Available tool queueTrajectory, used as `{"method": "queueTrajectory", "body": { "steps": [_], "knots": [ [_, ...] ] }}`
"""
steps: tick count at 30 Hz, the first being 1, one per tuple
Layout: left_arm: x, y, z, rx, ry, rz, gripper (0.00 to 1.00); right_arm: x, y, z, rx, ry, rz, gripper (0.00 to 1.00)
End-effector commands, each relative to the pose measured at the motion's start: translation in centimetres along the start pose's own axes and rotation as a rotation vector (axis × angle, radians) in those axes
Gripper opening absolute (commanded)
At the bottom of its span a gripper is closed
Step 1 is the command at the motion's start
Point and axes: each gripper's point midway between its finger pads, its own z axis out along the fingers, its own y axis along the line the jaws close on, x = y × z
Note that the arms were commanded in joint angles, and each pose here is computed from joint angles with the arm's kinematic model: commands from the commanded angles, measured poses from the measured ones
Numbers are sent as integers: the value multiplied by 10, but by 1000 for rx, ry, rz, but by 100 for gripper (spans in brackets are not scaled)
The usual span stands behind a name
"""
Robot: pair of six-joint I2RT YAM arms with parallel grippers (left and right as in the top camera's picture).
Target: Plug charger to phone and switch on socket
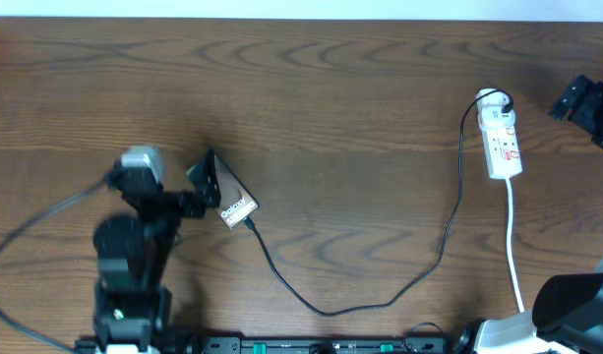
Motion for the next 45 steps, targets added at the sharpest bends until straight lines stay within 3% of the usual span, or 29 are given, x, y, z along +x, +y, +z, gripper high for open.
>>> {"method": "queueTrajectory", "body": {
  "steps": [1, 4, 13, 45],
  "knots": [
    [27, 8, -17, 10, -100, 59, 98, 0, 0, -2, 3, -5, 12, 99],
    [55, 14, -29, 22, -147, 67, 98, 0, 0, -2, 3, -4, 12, 99],
    [107, 29, -39, -35, 50, 67, 98, 0, 0, -2, 3, -4, 12, 99],
    [105, 32, -39, -52, 43, 67, 98, 0, 0, -2, 3, -4, 12, 99]
  ]
}}
